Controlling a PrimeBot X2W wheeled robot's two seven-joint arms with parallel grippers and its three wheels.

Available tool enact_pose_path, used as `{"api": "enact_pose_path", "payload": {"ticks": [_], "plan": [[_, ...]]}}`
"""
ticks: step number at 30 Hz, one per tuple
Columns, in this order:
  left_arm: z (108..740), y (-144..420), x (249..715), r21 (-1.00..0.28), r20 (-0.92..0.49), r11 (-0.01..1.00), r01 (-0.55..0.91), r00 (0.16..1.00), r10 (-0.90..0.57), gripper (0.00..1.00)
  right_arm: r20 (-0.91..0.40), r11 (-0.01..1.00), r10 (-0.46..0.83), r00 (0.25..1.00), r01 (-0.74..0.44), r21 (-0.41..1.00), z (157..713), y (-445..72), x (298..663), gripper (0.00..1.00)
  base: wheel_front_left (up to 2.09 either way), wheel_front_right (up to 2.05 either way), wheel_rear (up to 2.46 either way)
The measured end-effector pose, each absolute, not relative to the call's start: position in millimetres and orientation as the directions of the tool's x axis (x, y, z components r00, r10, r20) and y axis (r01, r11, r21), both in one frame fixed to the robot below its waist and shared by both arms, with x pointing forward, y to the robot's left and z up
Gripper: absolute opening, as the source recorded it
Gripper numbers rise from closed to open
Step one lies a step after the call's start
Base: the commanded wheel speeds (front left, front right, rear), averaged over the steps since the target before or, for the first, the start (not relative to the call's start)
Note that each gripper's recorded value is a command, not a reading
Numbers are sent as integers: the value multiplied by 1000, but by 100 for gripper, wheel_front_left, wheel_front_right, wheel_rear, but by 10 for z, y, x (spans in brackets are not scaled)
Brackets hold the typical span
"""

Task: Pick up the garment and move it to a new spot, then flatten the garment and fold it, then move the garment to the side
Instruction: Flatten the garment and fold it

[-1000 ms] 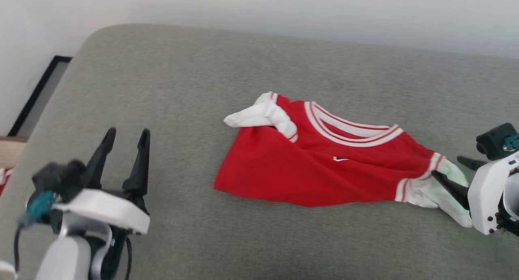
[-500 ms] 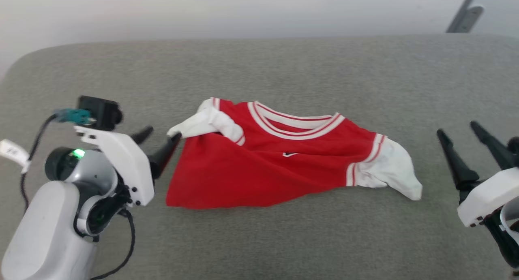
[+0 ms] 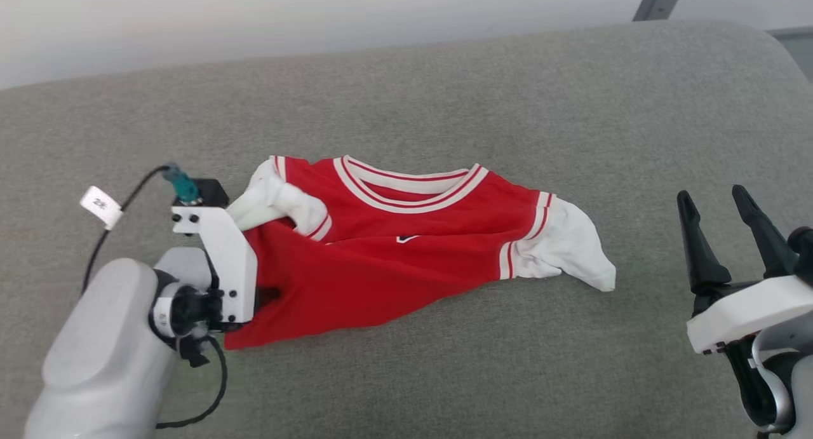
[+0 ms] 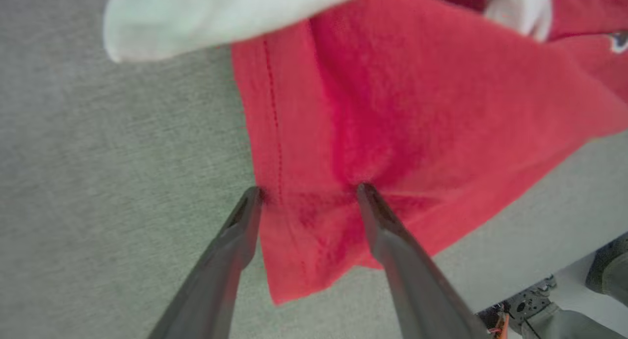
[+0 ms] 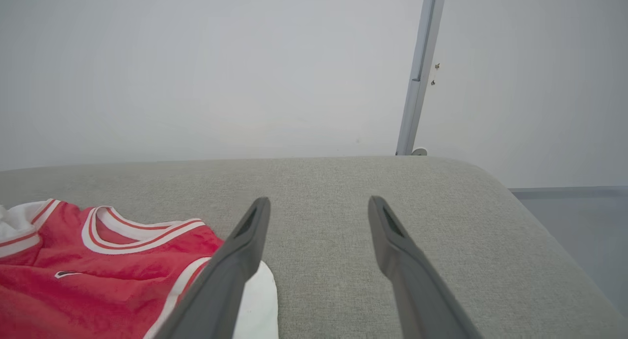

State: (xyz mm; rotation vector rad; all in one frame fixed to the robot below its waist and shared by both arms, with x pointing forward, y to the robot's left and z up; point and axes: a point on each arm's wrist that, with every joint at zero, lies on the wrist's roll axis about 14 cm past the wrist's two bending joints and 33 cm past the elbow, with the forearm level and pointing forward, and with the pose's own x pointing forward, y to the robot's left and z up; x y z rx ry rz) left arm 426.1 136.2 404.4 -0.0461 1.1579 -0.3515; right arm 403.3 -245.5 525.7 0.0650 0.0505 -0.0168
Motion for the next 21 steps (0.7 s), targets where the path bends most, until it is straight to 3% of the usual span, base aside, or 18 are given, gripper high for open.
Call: {"api": "enact_pose_path", "payload": {"ticks": [4,5,6,16,21], "plan": [[3844,1343,4246,-194,-917,948,251,296,-266,100,-49,997,-22,999,25,66,5265,-2473,4047,100,0,0,0],[3811,1333,4252,-205,-920,949,238,284,-270,60,-49,997,-23,999,26,68,5264,-2478,4052,100,0,0,0],[3785,1312,4258,-212,-922,947,240,273,-275,0,-50,997,-24,998,28,71,5260,-2483,4057,100,0,0,0],[3791,1262,4279,-247,-919,931,268,238,-313,0,-28,997,-50,998,52,63,5334,-2609,4091,100,0,0,0],[3826,1186,4046,-291,-916,911,292,190,-353,0,-26,997,-49,998,50,61,5357,-2611,4111,100,0,0,0]]}}
